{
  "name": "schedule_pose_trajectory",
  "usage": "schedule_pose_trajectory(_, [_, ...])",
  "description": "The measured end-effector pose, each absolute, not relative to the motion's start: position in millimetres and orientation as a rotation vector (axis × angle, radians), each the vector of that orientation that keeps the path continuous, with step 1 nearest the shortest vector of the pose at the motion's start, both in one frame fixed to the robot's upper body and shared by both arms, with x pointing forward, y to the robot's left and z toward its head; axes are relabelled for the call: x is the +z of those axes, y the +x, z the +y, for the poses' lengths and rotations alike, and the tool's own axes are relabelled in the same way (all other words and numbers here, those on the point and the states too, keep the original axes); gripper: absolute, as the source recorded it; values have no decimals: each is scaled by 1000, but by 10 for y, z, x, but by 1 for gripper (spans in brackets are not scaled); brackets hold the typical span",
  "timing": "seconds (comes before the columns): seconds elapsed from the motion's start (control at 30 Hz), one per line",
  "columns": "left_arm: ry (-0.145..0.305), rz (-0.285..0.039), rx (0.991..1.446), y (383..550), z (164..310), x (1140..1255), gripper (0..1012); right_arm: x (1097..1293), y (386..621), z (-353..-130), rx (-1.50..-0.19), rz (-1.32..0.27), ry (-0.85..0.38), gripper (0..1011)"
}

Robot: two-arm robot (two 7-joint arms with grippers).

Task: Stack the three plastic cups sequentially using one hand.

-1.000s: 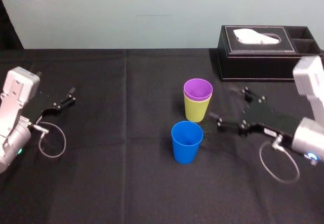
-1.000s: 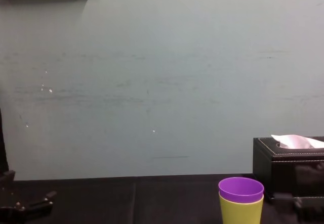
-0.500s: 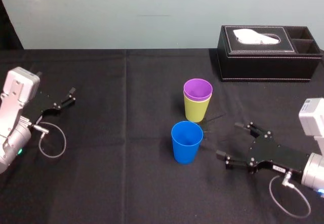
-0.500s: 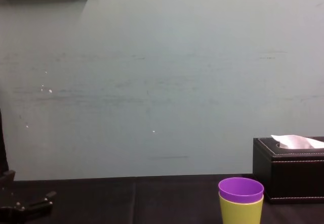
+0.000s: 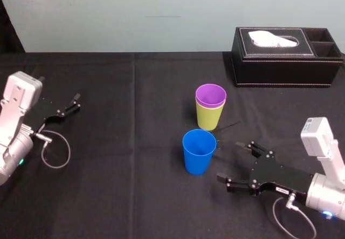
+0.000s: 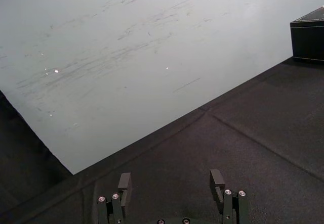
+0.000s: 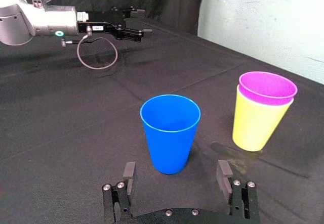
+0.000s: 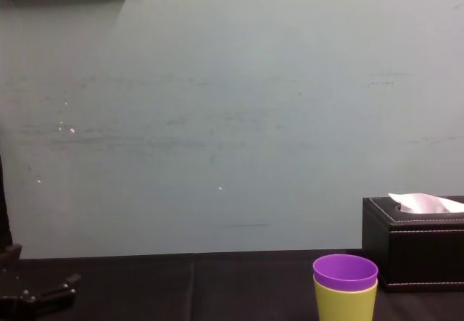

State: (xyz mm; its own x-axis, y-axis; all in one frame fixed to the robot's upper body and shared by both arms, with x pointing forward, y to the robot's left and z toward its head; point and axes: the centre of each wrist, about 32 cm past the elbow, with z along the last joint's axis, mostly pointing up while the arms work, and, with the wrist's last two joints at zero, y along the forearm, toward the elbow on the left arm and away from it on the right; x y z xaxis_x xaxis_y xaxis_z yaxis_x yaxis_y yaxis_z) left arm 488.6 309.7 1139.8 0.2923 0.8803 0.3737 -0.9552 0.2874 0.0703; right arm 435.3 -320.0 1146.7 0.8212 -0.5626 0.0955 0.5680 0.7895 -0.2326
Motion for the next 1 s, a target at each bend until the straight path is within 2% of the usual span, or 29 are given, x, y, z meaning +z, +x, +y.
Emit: schedule_pose_trajectory(1.0, [305, -285, 1248, 4886, 3097, 11398, 1011, 11362, 4604, -2925, -566, 52, -226, 1000])
